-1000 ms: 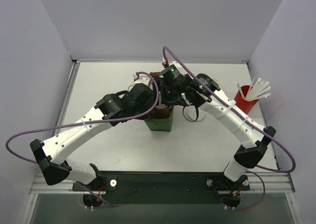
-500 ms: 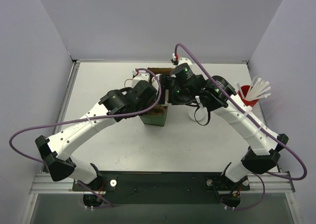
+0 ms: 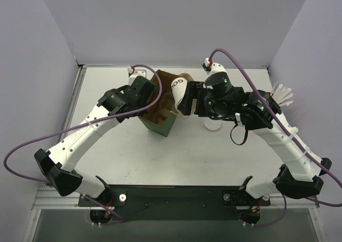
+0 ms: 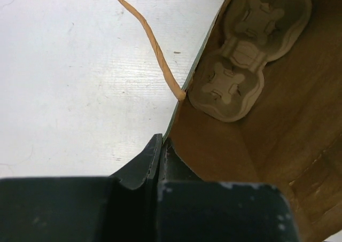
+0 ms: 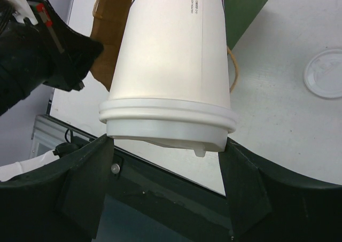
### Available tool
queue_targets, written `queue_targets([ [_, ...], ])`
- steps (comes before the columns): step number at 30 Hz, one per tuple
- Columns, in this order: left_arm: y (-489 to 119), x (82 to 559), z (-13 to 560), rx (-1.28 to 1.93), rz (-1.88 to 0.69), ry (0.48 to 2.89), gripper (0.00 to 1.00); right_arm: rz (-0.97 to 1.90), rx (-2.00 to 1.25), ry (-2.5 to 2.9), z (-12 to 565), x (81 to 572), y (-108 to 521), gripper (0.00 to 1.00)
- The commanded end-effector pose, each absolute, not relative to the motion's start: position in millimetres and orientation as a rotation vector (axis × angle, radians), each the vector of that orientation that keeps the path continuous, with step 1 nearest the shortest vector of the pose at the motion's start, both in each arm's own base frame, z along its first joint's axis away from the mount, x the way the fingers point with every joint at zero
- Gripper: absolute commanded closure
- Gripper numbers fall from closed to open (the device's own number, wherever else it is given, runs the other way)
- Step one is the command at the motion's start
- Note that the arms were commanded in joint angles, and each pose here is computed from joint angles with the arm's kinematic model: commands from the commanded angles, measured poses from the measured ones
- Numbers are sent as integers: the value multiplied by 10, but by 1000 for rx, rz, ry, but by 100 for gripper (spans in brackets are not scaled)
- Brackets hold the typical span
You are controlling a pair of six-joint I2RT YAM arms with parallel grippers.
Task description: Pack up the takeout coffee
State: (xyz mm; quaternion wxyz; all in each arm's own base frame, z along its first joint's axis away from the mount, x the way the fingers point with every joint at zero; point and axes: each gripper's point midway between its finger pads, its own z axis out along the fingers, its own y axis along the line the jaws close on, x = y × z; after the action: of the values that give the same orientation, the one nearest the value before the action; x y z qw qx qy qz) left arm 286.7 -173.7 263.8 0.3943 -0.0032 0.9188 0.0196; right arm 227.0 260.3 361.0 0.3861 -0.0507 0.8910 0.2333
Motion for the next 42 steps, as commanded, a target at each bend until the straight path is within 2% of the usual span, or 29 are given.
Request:
queue_targets([
  [1, -1614, 2916, 2977, -54, -8, 2258, 100, 643, -63, 2244, 3703, 2118, 2398, 41],
  [12, -1413, 2957, 3132, -103, -11, 2233, 100, 608, 24, 2440, 3192, 1693, 1990, 41],
  [24, -1354, 2872, 3340, -122, -102, 2202, 100, 620, -29, 2845, 2402, 1398, 2081, 41],
  [32, -1393, 2755, 3459, -106, -196, 2185, 100, 503, -146, 3155, 2112, 1234, 2050, 41],
  [42, -1460, 2648, 3509, -105, -334, 2187, 100, 268, -220, 3373, 1818, 1289, 1964, 41],
])
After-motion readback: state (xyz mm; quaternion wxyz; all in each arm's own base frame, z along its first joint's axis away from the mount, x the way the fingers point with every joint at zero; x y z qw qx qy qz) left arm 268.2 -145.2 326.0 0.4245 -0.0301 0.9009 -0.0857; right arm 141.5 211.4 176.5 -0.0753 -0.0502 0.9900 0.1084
